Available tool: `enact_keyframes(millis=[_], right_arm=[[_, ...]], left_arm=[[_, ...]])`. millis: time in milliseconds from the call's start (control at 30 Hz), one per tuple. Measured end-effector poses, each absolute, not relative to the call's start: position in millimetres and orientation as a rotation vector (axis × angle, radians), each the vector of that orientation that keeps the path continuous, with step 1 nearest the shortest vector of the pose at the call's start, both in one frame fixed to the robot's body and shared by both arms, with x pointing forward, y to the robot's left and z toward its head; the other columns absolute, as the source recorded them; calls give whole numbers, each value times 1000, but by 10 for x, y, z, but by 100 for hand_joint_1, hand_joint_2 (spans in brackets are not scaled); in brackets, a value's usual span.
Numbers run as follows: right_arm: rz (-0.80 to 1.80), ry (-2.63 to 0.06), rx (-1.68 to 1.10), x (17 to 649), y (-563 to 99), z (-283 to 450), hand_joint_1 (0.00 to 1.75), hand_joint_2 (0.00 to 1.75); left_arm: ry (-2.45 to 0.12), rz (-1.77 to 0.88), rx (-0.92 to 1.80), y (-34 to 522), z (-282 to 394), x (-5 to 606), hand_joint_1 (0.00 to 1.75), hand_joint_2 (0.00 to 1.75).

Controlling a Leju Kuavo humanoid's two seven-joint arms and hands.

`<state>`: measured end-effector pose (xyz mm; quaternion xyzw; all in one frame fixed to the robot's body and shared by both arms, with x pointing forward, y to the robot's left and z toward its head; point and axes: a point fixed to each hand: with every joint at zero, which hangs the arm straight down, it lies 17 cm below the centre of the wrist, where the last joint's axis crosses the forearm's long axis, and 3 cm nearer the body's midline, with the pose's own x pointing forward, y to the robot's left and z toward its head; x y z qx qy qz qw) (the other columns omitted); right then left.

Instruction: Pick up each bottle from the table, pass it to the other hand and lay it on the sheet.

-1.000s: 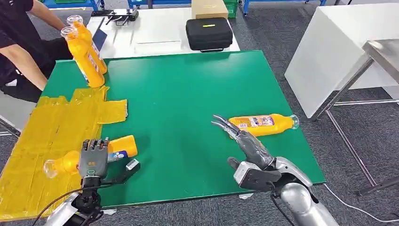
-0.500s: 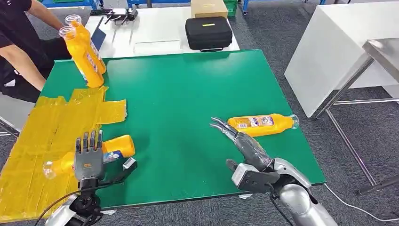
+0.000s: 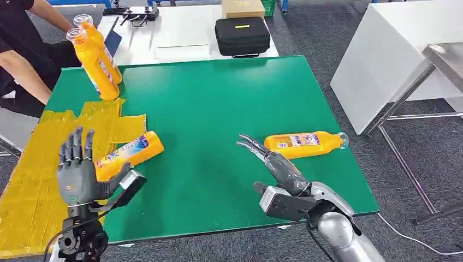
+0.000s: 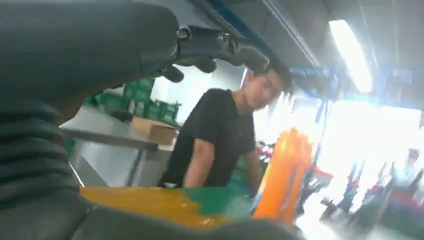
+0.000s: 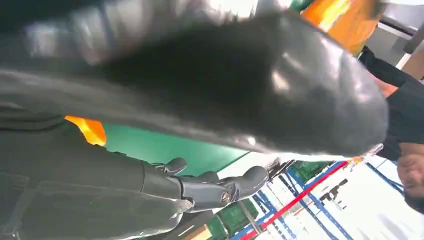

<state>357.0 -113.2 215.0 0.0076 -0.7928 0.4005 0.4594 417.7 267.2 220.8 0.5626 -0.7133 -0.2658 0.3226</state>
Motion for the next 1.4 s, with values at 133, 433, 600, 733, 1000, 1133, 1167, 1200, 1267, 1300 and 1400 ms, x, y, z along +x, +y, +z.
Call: enact_keyframes(millis=[133, 433, 600, 733, 1000, 1133, 1167, 1200, 1267, 1300, 1400], right_arm=[[981, -1962, 29, 3577, -1106, 2174, 0, 0], [975, -1978, 5, 3669, -1106, 2203, 0, 175], [1126, -1888, -280, 3832, -1543, 1967, 0, 175], [1204, -1718, -508, 4008, -2364, 1797, 0, 175], [1195, -1570, -715, 4131, -3400, 1880, 0, 175], [1218, -1494, -733, 4024, -3821, 1807, 0, 175], [1231, -1475, -726, 3978, -3940, 1799, 0, 175], [1241, -1457, -725, 3948, -4068, 1811, 0, 175], [1250, -1426, -747, 3927, -4307, 1883, 0, 175], [1252, -1414, -761, 3925, -4396, 1920, 0, 175], [1278, -1356, -765, 3916, -4566, 1910, 0, 175]], left_arm=[[-1979, -244, 1387, 3171, 2708, 3897, 0, 0], [-2170, 301, 1161, 3764, 3084, 3433, 0, 0], [-2284, 580, 737, 3945, 3055, 3195, 0, 0], [-2373, 582, 691, 3957, 3180, 2956, 0, 0], [-2408, 559, 661, 3946, 3224, 2857, 0, 0], [-2407, 557, 623, 3958, 3200, 2877, 0, 0], [-2407, 555, 614, 3961, 3193, 2890, 0, 0], [-2407, 552, 611, 3963, 3187, 2905, 0, 0], [-2406, 546, 610, 3967, 3180, 2934, 0, 0], [-2406, 544, 611, 3969, 3179, 2947, 0, 0], [-2408, 548, 605, 3971, 3184, 2982, 0, 0]])
